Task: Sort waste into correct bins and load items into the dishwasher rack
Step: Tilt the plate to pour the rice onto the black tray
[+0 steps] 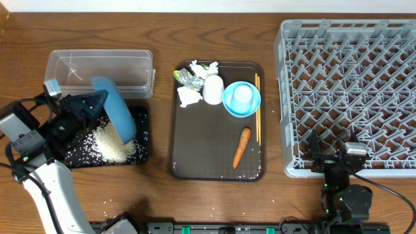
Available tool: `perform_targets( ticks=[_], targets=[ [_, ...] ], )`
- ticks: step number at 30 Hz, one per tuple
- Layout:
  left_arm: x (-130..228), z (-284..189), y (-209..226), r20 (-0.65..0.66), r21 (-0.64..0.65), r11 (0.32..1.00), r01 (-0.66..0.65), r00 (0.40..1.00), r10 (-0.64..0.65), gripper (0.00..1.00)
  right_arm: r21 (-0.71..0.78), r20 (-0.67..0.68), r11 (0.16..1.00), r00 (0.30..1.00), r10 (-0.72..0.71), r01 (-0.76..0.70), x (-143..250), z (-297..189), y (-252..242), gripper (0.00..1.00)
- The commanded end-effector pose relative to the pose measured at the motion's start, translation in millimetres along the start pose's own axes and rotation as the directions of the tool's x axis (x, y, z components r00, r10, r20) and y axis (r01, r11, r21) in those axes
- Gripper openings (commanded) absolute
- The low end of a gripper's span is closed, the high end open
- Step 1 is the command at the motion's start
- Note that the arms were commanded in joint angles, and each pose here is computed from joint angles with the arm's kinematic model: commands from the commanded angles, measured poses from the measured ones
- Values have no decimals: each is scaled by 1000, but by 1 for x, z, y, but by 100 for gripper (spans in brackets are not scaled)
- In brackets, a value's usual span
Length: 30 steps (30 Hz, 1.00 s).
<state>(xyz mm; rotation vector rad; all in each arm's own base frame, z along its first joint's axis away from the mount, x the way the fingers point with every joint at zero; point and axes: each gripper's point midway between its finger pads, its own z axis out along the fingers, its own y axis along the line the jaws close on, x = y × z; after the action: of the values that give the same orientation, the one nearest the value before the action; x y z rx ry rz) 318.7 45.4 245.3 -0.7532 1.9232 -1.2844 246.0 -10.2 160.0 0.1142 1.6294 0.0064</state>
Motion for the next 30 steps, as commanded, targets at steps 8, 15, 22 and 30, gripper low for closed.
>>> perform_targets(
  ticks=[8,15,22,30],
  targets=[
    [4,-4,-20,-65,103,995,10,998,-3,6,24,-3,1000,1000,-1,1,1,0,-5,99],
    [1,-4,-18,-44,90,996,-24,999,28,6,24,-3,1000,1000,-1,1,1,0,-5,99],
    [3,-5,-12,-50,73,997,12,999,-8,6,24,-3,1000,1000,-1,1,1,0,-5,99],
    [11,-8,-30,-98,172,984,-53,993,70,6,24,-3,1000,1000,-1,1,1,0,-5,99]
  ],
)
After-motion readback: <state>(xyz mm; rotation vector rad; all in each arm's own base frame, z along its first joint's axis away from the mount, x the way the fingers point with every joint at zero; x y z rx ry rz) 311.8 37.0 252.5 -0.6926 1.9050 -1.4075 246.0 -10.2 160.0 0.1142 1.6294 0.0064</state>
